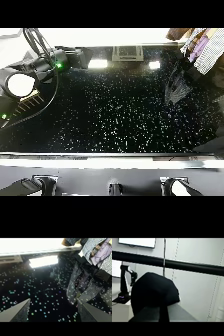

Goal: Fold the clothes and pants, and hang the long-sleeved shirts on hangers.

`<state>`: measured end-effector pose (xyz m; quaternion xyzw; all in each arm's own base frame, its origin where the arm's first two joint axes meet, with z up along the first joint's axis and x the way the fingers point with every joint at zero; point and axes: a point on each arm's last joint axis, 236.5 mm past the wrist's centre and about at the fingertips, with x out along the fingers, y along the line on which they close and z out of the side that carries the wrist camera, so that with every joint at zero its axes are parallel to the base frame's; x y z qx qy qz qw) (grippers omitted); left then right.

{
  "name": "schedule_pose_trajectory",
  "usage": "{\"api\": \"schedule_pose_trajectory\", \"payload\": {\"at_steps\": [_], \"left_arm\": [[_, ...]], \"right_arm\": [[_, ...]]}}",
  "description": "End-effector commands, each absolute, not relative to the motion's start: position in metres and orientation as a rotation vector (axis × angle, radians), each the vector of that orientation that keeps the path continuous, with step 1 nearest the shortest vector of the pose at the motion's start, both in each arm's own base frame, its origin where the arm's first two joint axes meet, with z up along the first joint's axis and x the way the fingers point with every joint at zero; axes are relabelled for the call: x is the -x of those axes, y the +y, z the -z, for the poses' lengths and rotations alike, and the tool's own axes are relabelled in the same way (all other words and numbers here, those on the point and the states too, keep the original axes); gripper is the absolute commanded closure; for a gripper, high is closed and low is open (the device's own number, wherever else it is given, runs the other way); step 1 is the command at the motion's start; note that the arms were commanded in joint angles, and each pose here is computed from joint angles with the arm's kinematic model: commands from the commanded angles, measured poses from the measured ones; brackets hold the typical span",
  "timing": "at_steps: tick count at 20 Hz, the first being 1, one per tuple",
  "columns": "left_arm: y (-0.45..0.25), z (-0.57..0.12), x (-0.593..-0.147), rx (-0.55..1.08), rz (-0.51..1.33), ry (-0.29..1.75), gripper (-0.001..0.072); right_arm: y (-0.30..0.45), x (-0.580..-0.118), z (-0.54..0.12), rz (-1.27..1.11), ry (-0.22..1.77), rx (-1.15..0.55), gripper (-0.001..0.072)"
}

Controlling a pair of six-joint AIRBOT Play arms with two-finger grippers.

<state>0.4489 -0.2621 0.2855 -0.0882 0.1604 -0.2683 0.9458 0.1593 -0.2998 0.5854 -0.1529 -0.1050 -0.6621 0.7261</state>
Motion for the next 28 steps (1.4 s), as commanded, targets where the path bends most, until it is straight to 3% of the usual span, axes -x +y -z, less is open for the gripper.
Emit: {"api": "schedule_pose_trajectory", "payload": {"at_steps": [1, 6, 12, 13, 16, 17, 21, 23, 24, 28], "left_arm": [[-0.262, -0.283, -0.450, 0.179, 0.545, 0.331, 0.0029], [-0.262, -0.282, -0.450, 0.179, 0.545, 0.333, 0.0029], [-0.263, -0.276, -0.448, 0.171, 0.546, 0.359, 0.0029], [-0.263, -0.275, -0.448, 0.169, 0.546, 0.367, 0.0029], [-0.263, -0.272, -0.447, 0.167, 0.547, 0.377, 0.0029], [-0.262, -0.273, -0.447, 0.177, 0.544, 0.380, 0.0028], [-0.260, -0.274, -0.446, 0.195, 0.538, 0.386, 0.0028], [-0.256, -0.277, -0.447, 0.245, 0.523, 0.393, 0.0028], [-0.253, -0.279, -0.447, 0.276, 0.512, 0.396, 0.0028], [-0.226, -0.280, -0.448, 0.326, 0.453, 0.432, 0.0029]], "right_arm": [[-0.315, -0.159, -0.577, 1.455, -0.234, 0.286, 0.0684], [-0.325, -0.165, -0.570, 1.463, -0.212, 0.287, 0.0684], [-0.331, -0.162, -0.546, 1.441, -0.180, 0.133, 0.0672], [-0.329, -0.161, -0.547, 1.431, -0.183, 0.125, 0.0630], [-0.323, -0.150, -0.541, 1.435, -0.174, 0.063, 0.0299], [-0.321, -0.142, -0.537, 1.452, -0.163, 0.038, 0.0223], [-0.302, -0.108, -0.535, 1.487, -0.136, -0.002, 0.0205], [-0.286, -0.088, -0.546, 1.479, -0.181, -0.005, 0.0201], [-0.277, -0.078, -0.554, 1.471, -0.209, 0.003, 0.0154], [-0.250, -0.059, -0.570, 1.404, -0.294, -0.018, 0.0148]]}}
